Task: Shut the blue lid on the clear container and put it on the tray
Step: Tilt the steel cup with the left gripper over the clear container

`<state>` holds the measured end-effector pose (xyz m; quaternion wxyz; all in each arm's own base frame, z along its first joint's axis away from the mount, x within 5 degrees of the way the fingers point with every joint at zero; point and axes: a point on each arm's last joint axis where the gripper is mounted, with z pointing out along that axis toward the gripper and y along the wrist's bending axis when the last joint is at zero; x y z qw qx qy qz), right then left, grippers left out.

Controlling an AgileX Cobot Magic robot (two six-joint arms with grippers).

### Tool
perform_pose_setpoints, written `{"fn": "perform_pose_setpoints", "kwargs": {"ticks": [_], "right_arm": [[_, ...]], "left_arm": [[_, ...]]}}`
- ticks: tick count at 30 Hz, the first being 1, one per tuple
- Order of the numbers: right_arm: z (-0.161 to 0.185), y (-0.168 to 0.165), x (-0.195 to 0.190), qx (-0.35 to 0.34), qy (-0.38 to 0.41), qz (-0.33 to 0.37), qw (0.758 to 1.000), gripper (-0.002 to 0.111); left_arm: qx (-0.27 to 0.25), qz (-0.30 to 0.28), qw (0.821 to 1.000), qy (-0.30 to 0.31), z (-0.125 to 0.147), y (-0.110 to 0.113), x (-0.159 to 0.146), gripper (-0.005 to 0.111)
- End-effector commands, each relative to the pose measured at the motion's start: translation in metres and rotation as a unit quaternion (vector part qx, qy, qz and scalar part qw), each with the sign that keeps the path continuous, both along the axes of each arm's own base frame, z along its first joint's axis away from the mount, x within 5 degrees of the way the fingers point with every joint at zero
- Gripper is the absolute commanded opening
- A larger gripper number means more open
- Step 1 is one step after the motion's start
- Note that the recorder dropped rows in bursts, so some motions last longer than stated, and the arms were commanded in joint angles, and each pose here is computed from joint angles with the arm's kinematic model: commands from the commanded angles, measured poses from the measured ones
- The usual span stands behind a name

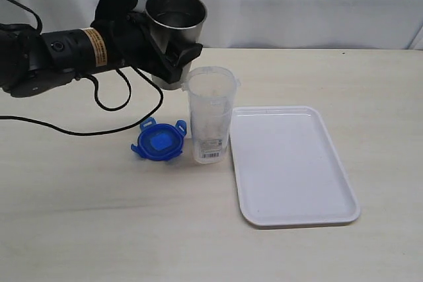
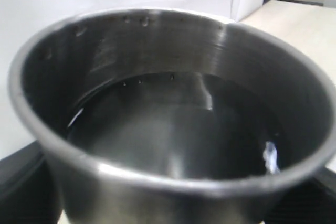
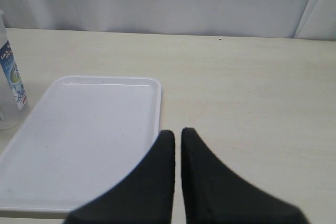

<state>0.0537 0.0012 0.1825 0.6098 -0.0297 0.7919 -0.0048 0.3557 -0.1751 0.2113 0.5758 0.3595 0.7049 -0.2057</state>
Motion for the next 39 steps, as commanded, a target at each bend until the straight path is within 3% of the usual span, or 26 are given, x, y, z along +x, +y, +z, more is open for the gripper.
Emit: {"fn": "perform_pose_setpoints", "kwargs": {"ticks": [1, 39], "right_arm": [[-0.0003, -0.0002, -0.0002, 0.001, -0.001, -0.002, 1.000, 0.005], [-0.0003, -0.0002, -0.0002, 0.001, -0.001, -0.002, 1.000, 0.005]], "left_arm": [[-0.010, -0.030, 0.998, -0.058, 0.0190, -0.0045, -0.0017, 0.000], [0.082, -0.062, 0.982, -0.156, 0.0186, -0.0049, -0.0023, 0.000]]}}
